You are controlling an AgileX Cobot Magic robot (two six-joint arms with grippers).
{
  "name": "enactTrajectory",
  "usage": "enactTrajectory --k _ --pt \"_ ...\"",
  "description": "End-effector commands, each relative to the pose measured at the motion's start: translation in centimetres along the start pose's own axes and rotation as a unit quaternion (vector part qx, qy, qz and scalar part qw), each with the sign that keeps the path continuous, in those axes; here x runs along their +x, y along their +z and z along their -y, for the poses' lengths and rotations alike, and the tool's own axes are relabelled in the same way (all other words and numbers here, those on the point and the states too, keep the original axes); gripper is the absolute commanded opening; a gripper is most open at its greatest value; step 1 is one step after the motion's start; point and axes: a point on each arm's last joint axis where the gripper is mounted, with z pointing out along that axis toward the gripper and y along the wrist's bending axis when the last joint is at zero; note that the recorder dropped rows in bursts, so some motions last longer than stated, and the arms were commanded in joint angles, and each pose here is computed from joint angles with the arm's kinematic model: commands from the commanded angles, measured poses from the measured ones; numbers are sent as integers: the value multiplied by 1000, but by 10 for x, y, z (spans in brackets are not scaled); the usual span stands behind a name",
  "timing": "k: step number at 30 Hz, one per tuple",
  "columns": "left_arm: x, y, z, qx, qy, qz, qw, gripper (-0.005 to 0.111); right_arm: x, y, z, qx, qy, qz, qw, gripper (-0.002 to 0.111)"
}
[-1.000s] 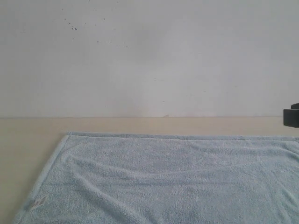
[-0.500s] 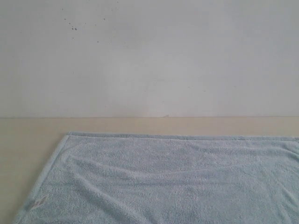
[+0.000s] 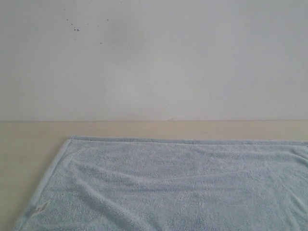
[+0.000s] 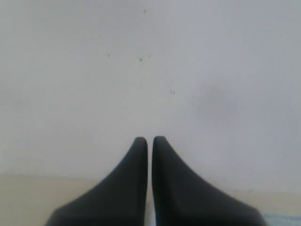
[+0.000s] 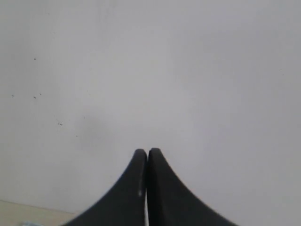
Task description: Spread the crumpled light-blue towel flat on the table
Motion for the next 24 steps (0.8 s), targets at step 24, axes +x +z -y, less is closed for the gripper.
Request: enactTrajectory --k 24 --pt "58 16 4 51 2 15 999 4 151 4 16 41 -55 -185 980 0"
